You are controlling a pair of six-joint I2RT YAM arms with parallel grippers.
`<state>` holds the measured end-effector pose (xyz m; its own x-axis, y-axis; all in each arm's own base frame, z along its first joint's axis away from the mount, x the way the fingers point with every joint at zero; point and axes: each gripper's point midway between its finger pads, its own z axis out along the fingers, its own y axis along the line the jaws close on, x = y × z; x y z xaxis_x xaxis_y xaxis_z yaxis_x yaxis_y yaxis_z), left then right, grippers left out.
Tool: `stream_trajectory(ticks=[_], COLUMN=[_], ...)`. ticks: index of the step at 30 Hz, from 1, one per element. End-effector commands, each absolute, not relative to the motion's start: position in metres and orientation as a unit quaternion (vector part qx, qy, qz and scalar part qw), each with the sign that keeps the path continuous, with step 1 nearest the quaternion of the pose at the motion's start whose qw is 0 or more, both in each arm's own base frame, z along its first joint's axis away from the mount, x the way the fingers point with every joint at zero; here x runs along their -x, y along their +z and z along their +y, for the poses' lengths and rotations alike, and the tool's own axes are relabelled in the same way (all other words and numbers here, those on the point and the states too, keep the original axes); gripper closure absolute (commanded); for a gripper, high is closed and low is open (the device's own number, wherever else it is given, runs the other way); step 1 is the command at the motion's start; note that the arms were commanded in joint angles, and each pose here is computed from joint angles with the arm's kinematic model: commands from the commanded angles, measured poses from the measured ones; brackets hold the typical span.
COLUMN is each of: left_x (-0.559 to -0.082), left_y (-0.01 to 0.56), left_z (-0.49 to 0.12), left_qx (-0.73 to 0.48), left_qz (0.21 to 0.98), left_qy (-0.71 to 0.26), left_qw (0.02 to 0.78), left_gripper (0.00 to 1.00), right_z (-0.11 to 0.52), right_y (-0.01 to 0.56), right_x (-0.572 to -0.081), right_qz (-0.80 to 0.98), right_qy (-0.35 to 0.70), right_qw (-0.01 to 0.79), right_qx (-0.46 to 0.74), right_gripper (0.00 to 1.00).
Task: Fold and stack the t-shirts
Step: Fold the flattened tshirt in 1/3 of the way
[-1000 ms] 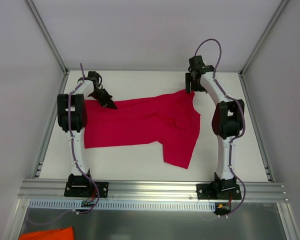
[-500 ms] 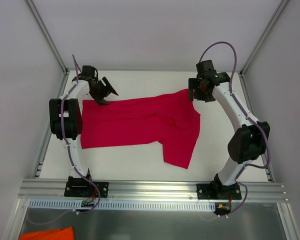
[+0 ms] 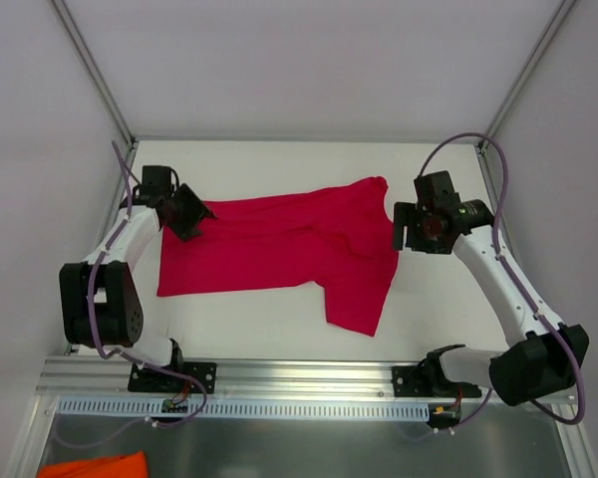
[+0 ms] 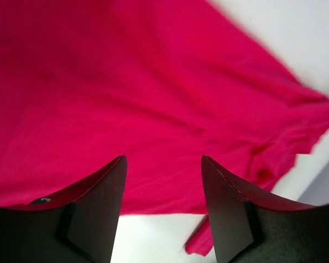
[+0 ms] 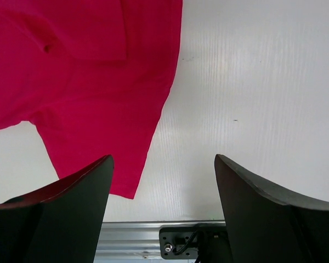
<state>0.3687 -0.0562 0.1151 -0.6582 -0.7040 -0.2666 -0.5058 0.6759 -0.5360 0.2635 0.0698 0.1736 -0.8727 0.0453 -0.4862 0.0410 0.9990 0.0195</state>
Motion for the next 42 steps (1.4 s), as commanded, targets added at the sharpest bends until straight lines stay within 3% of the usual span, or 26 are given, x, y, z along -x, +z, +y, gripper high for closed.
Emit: stream_trajectory(ticks=[1, 8, 15, 33, 42], left_x=[-0.324, -0.251, -0.225, -0.241, -0.212], left_y=[0.11, 0.098, 0.077, 0.039, 0.032], left_z=[-0.04, -0.018, -0.015, 0.002, 0.016], left_qx=[0.389, 0.422, 0.427, 0.427, 0.445], left_qz=[0.882, 0.885, 0.89, 0.896, 0.887], left_qy=[-0.149, -0.055, -0.029, 0.035, 0.1], left_qw=[0.222, 0.186, 0.16, 0.112, 0.073], left_gripper=[0.44, 0.43, 0.43, 0.43, 0.45], right_z=[0.082, 0.104, 0.104, 0.083, 0.074], right_y=[0.173, 0.147, 0.142, 0.127, 0.14], right_x=[-0.254, -0.234, -0.216, -0.209, -0.201], right_qz=[0.966, 0.968, 0.971, 0.972, 0.969], right_qy=[0.041, 0.108, 0.116, 0.065, 0.054], right_qw=[0.253, 0.225, 0.208, 0.225, 0.24], right_qx=[-0.033, -0.024, -0.033, -0.031, -0.031], right_gripper=[0.21, 0.22, 0.22, 0.23, 0.22])
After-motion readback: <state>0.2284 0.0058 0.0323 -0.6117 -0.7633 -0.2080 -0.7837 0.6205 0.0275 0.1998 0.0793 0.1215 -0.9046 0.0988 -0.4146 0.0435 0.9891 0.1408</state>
